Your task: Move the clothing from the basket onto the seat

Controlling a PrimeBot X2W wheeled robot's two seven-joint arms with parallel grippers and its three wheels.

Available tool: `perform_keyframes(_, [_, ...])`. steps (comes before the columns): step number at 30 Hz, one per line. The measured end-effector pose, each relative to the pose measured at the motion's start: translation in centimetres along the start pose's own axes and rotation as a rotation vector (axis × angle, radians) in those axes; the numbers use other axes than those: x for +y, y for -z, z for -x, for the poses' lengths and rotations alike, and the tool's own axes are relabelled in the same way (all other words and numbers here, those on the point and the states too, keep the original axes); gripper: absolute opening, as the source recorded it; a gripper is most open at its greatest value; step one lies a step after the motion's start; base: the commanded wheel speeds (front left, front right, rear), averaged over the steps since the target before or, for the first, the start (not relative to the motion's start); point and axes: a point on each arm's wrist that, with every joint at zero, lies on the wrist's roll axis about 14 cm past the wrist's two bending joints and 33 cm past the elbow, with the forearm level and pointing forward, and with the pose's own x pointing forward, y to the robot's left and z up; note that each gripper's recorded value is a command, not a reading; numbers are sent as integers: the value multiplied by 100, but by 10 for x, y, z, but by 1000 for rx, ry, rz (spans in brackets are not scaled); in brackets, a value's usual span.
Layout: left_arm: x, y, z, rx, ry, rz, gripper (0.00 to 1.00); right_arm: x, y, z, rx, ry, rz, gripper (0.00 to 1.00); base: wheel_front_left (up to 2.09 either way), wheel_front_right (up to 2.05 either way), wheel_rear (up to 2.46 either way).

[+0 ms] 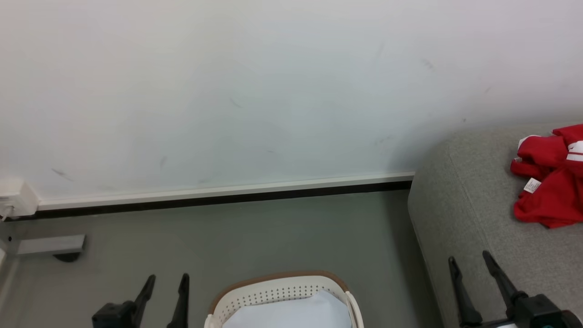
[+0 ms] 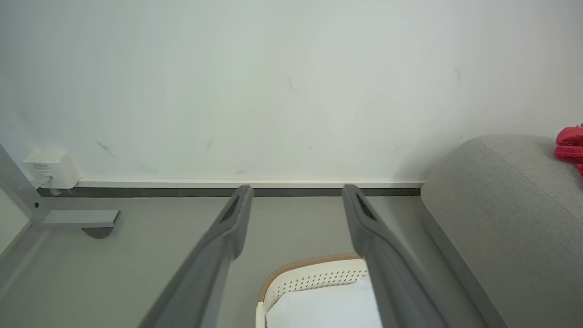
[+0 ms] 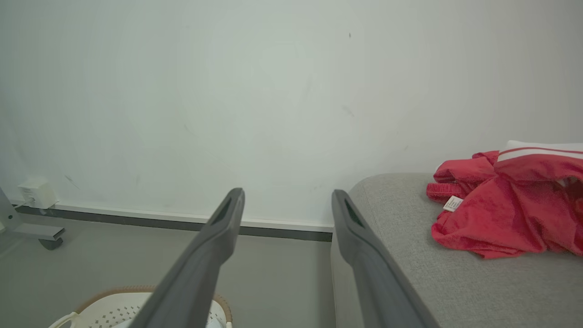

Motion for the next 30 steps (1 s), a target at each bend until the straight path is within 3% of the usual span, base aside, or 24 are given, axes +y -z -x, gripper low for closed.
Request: perform_keyframes(30, [21, 4, 25, -15, -76, 4, 100, 19, 13, 5, 39, -31, -31, 100, 0, 0, 0])
